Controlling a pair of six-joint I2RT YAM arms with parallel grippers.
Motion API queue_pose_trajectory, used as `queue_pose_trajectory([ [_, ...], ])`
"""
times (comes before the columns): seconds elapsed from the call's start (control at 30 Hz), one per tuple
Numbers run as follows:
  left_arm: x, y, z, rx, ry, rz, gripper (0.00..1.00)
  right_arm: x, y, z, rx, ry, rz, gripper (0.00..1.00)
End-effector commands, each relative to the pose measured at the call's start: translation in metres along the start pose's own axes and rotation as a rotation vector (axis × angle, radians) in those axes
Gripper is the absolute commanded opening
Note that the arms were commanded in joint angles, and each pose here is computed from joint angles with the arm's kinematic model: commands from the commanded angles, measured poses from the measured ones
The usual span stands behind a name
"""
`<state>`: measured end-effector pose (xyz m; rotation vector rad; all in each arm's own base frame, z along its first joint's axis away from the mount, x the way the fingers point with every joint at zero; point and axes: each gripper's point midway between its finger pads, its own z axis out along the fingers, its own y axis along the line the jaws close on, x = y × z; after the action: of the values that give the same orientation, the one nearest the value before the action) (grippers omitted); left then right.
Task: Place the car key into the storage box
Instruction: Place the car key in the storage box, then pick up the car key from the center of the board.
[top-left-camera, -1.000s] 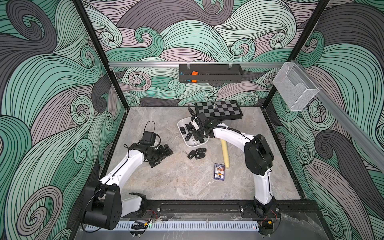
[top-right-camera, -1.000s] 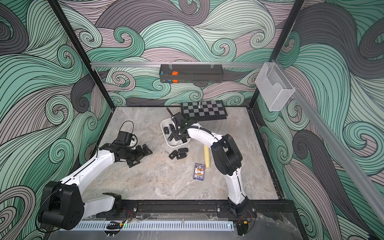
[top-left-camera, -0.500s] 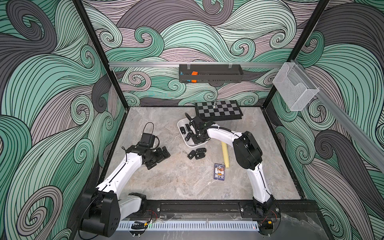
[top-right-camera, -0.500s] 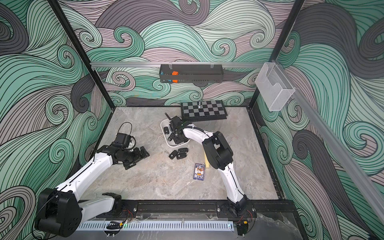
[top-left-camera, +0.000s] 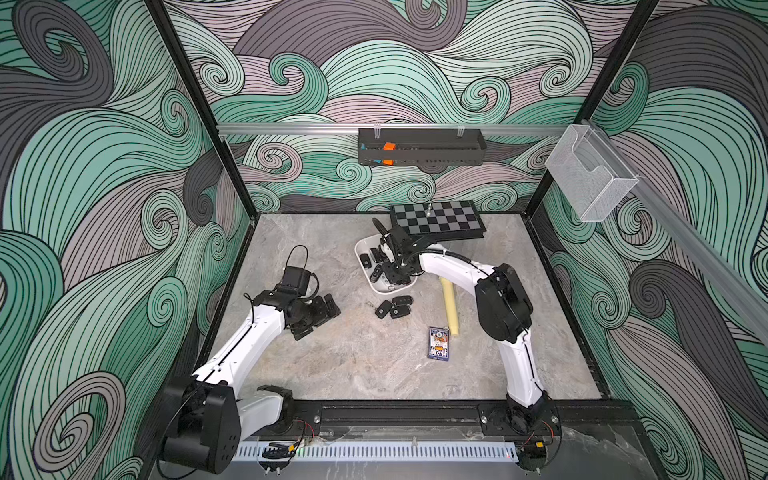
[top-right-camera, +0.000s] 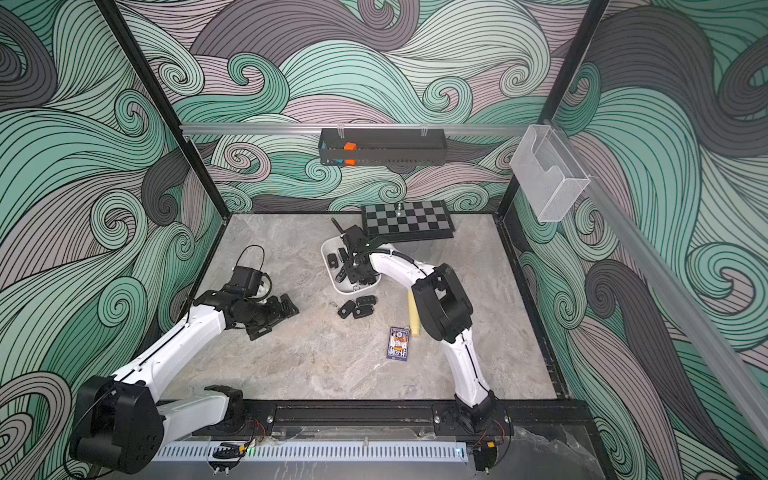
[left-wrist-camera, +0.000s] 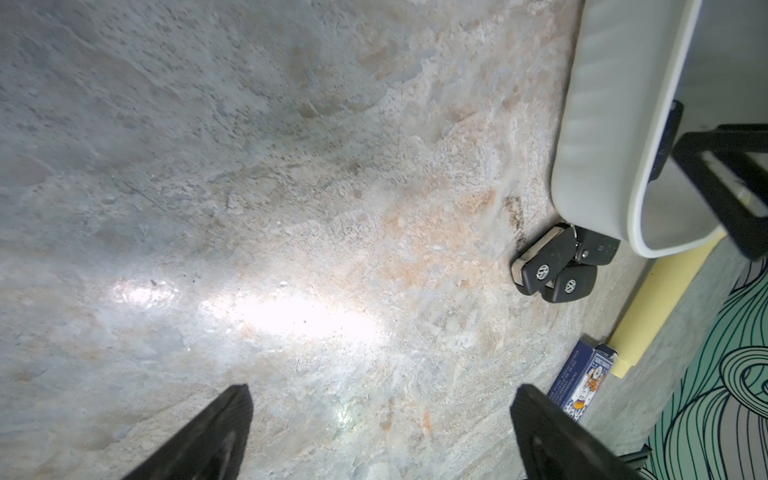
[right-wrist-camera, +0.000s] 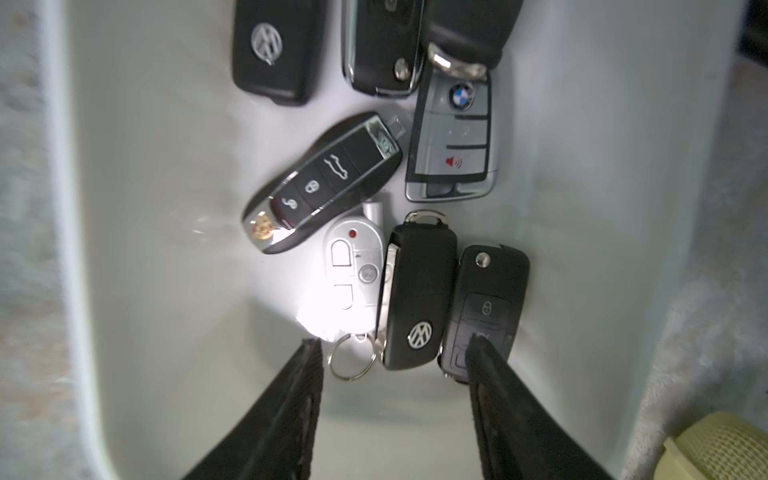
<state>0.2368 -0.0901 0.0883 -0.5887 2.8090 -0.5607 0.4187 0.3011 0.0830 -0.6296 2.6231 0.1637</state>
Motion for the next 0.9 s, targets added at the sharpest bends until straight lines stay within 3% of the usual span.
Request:
queue_pose_trajectory([
  [0.0, 0.003, -0.007, -0.007, 0.004, 0.023, 0.029, 0.98, -0.019, 0.006, -0.051, -0.065, -0.103, 0.032, 0.64],
  [0.23, 0.013, -0.013, -0.006, -0.003, 0.025, 0.052, 0.97, 0.003, 0.008, -0.099, -0.118, -0.151, 0.045, 0.75],
  [0.43, 0.023, -0.023, 0.002, -0.015, 0.018, 0.088, 0.97, 0.045, 0.003, -0.128, -0.14, -0.158, 0.045, 0.99],
  [0.87, 0.034, -0.057, 0.035, -0.068, 0.077, 0.263, 0.94, 0.146, 0.011, -0.137, -0.276, -0.065, 0.215, 0.99],
])
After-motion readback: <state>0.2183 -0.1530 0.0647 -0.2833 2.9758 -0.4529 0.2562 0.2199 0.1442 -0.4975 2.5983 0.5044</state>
